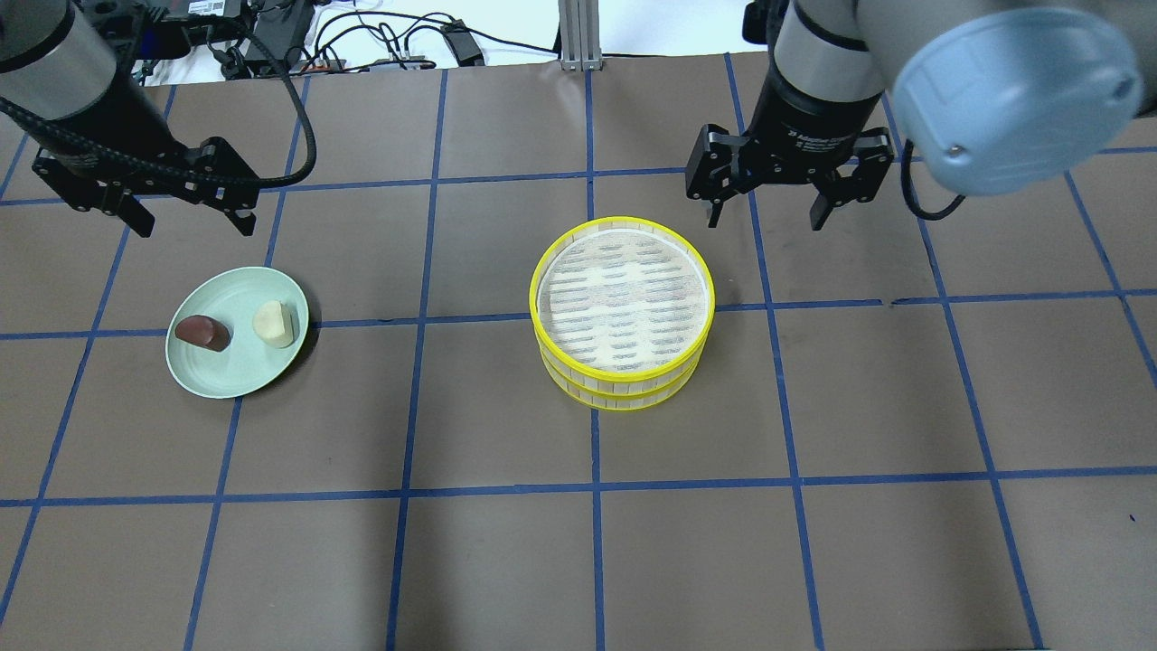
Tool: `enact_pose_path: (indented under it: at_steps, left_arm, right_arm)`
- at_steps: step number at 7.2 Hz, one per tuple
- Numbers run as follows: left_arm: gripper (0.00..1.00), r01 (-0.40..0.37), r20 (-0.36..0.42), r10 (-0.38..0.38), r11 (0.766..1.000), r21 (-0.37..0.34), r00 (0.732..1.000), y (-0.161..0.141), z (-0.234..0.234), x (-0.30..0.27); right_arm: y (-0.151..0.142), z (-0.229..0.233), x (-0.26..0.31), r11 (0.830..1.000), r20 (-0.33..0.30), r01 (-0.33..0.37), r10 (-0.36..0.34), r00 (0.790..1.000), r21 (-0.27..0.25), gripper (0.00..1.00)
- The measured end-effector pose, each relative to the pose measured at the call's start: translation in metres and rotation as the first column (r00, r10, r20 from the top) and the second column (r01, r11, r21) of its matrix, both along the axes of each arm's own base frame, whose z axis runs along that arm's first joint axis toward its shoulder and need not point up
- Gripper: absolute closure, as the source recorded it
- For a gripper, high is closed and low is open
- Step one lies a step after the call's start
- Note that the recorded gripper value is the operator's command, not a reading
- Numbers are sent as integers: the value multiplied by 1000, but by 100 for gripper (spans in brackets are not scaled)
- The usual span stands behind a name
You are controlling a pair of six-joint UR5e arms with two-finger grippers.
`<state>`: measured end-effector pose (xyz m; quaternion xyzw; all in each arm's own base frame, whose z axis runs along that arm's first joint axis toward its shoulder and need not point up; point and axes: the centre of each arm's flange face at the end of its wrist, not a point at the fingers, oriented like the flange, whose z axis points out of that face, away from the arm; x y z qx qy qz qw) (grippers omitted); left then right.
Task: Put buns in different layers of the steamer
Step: 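Lower right gripper to steamer top rim while left gripper descends to white bun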
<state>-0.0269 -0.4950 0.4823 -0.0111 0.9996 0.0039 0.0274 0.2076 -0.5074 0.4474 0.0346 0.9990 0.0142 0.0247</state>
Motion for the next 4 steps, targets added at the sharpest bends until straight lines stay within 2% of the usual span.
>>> enact_pose_path:
  at_steps: [1, 2, 3, 4]
  left_arm:
    - [0, -27, -6, 27, 999, 19, 1000, -5, -20, 20]
    - [0, -40, -8, 41, 999, 24, 999, -13, -42, 35]
    - [0, -41, -11, 41, 999, 32, 999, -23, -63, 44]
    - [0, -43, -16, 44, 998, 46, 999, -33, -84, 51]
  right_arm:
    - [-25, -49, 4, 1000, -8, 6, -6, 1000, 22, 12]
    - [-37, -100, 3, 999, -41, 7, -5, 999, 40, 7]
    - [-37, -138, 1, 999, -64, 5, -3, 998, 39, 1]
    - [-36, -160, 1, 999, -63, 5, -2, 998, 35, 1]
